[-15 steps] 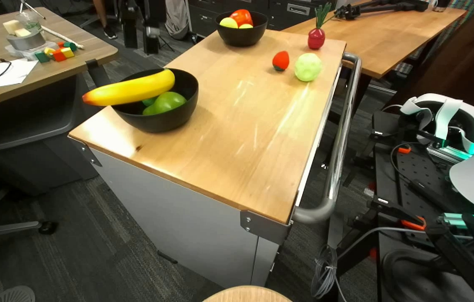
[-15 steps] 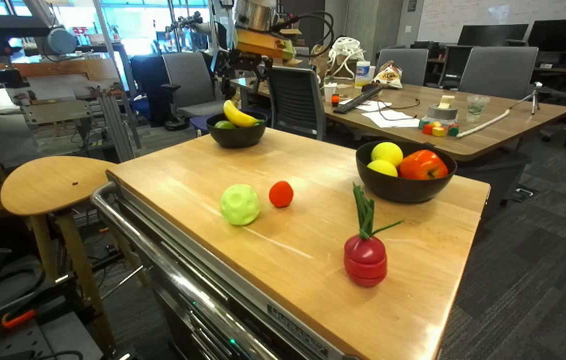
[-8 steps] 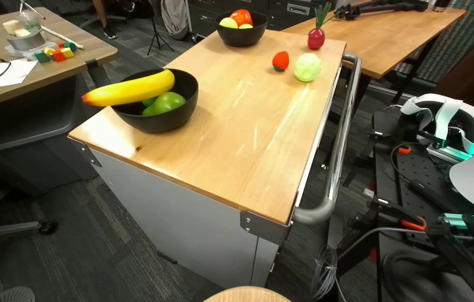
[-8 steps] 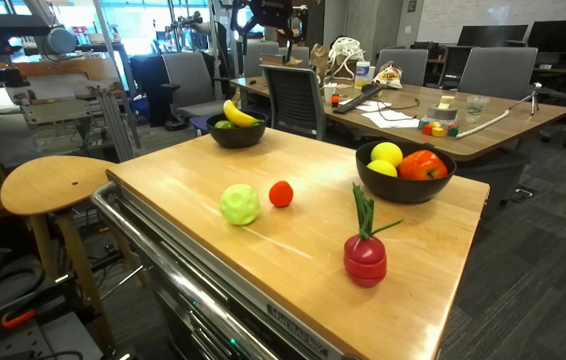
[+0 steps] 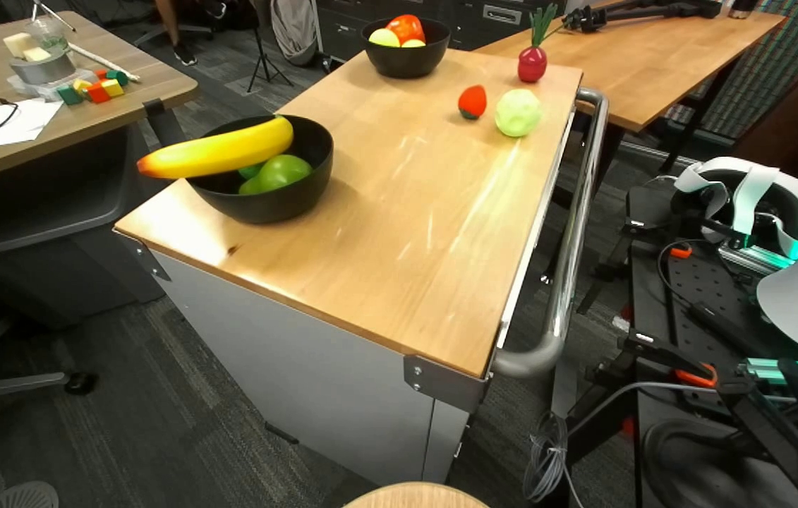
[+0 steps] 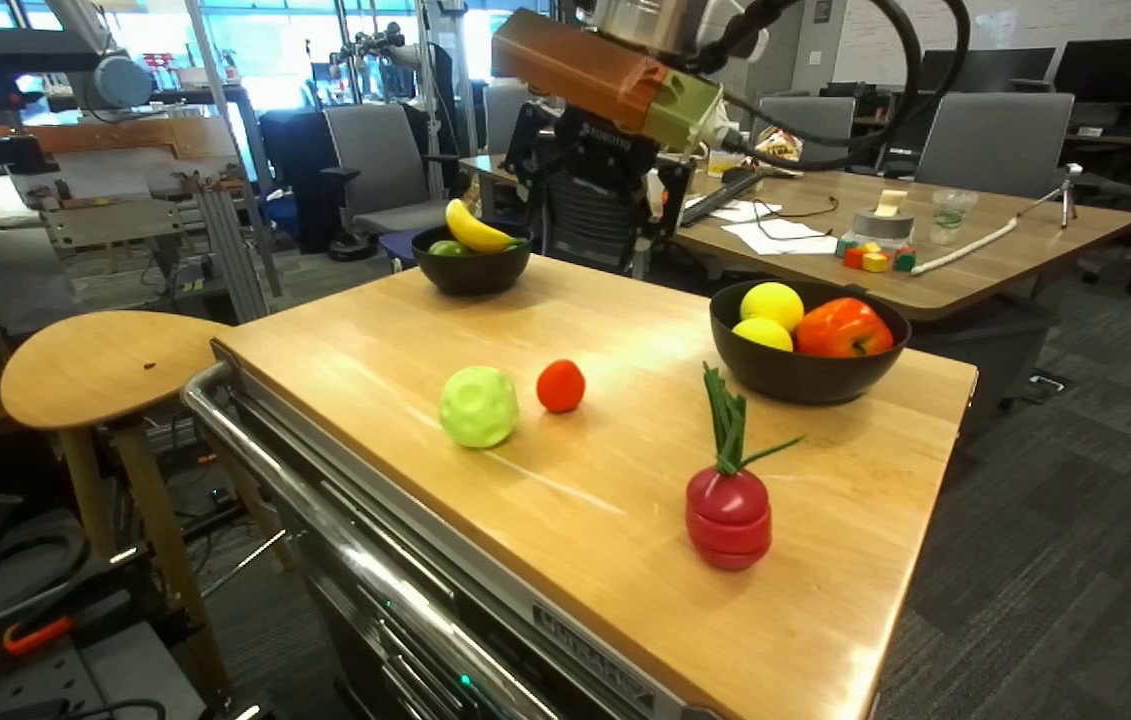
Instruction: Put the fruits in the bowls
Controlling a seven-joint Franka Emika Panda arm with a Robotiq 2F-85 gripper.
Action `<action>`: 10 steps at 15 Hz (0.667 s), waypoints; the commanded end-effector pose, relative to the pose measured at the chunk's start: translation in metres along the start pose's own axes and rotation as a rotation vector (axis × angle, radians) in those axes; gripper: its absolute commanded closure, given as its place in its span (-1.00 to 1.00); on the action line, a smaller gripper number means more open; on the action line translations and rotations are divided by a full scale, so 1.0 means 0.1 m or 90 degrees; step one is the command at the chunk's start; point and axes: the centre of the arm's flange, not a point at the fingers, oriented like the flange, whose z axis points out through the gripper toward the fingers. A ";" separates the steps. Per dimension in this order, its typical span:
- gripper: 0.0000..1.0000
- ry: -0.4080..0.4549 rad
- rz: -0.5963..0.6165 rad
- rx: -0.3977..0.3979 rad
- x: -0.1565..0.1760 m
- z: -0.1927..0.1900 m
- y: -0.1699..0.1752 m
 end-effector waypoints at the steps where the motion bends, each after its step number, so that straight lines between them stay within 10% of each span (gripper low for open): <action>1: -1.00 0.006 0.068 0.002 -0.06 0.23 -0.13; 10: -1.00 -0.049 0.212 -0.135 0.18 0.90 -0.14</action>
